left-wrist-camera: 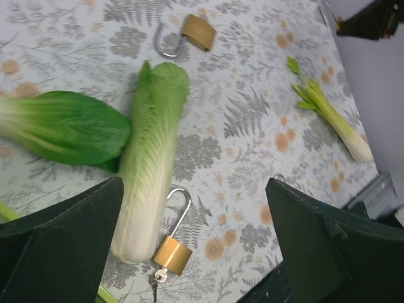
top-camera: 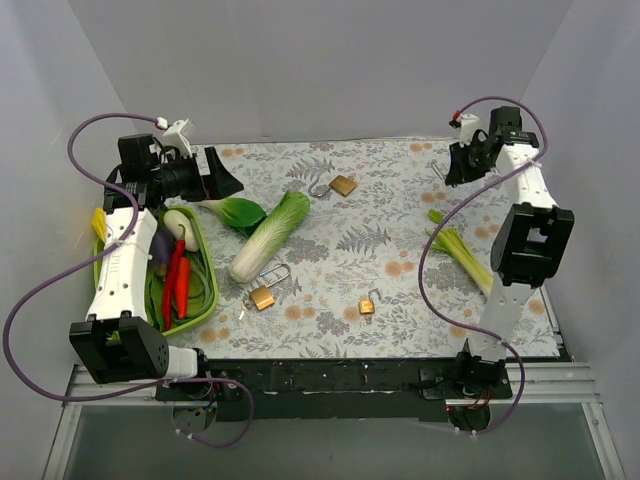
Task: Lock with the key
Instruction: Pick up the lock from the center of the board.
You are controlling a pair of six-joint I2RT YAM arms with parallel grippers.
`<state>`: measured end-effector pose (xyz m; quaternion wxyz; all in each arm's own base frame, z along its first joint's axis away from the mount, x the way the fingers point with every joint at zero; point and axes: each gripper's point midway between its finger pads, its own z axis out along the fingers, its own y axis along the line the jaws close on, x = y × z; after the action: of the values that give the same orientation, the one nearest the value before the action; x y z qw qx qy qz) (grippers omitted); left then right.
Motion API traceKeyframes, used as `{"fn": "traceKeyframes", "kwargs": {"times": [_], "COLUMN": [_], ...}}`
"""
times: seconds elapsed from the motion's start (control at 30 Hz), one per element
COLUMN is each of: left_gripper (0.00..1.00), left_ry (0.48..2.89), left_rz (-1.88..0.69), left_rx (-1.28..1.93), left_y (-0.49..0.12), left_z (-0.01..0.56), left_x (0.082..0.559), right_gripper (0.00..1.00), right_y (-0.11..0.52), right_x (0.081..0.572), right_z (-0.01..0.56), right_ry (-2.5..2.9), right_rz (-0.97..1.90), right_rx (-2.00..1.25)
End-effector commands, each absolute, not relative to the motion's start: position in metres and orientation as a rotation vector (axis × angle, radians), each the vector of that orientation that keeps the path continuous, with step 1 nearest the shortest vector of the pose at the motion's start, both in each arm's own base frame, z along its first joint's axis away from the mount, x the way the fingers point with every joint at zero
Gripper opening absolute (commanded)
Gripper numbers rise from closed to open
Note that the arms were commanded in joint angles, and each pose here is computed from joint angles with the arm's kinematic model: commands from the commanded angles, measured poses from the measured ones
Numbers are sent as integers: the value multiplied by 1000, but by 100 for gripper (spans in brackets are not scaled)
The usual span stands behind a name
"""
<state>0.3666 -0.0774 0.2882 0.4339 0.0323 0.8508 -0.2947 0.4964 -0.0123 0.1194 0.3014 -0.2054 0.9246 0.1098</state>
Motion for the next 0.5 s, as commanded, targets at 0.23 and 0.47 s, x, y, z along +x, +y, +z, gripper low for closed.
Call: {"fn": "traceKeyframes", "kwargs": {"times": [0.23, 0.47], "left_gripper": [98, 96], "left_ry": [1853, 1671], "left_rz": [-1137, -1065], "left_rx": [690, 1000], "left_y": [-136, -164], "left_z": [318, 287], "left_x": [282, 229], "right_gripper": [1, 1], "right_y": [192, 246], "right_x": [333, 213], "right_z": [255, 230], "right_ry": [2027, 1998], "right_rz": [994, 1309], "right_rx": [-1161, -1380]}}
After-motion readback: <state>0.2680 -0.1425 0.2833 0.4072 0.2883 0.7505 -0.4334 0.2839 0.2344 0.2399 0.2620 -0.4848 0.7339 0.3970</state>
